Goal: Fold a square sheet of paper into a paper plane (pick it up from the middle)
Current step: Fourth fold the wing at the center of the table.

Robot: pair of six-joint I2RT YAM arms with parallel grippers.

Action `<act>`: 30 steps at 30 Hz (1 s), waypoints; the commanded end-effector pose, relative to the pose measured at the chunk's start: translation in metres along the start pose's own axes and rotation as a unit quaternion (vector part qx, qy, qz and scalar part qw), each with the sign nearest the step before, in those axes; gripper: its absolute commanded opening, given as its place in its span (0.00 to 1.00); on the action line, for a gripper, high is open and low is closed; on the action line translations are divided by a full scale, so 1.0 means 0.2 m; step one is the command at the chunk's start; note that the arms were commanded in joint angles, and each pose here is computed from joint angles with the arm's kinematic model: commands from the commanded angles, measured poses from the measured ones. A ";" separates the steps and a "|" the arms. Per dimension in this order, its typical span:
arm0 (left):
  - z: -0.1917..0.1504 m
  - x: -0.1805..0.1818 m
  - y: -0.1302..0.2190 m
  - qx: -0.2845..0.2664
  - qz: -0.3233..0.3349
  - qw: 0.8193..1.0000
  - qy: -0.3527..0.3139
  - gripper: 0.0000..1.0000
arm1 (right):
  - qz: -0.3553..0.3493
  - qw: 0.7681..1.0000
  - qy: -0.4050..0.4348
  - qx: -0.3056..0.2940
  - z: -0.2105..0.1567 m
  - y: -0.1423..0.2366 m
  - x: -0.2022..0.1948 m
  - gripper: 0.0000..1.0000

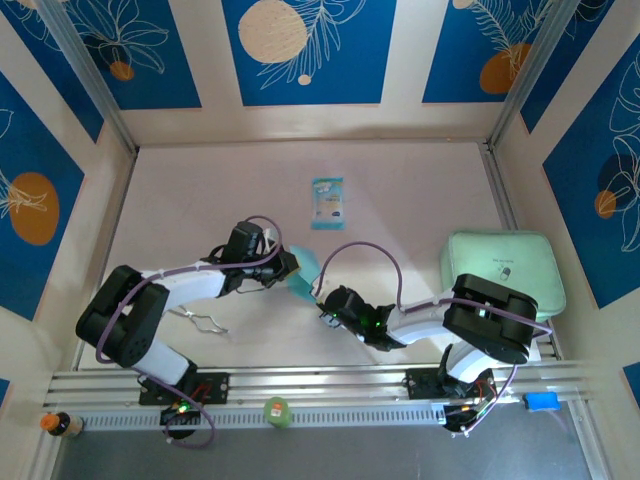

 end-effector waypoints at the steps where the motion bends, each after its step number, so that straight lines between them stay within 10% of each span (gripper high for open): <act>1: -0.01 -0.01 0.02 0.001 0.000 1.000 -0.007 0.03 | 0.001 0.999 -0.024 -0.033 0.08 0.01 -0.01 0.23; 10: -0.01 -0.01 0.02 -0.001 0.002 1.000 -0.005 0.05 | 0.008 0.999 -0.024 -0.027 0.07 0.00 0.00 0.14; 30: -0.06 -0.02 0.21 -0.062 0.050 0.996 -0.038 0.57 | 0.054 0.995 -0.076 0.041 0.02 -0.05 0.04 0.06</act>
Point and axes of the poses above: each hand's point on the last joint's axis, 136 mm out from that joint toward the fingers, its own y axis back along the fingers, its own x axis along the line the jaws close on, z = x × y, the point moved 10 cm from there along y, back along the fingers, and after that the axes turned 4 degrees about y, right-handed, at the moved point
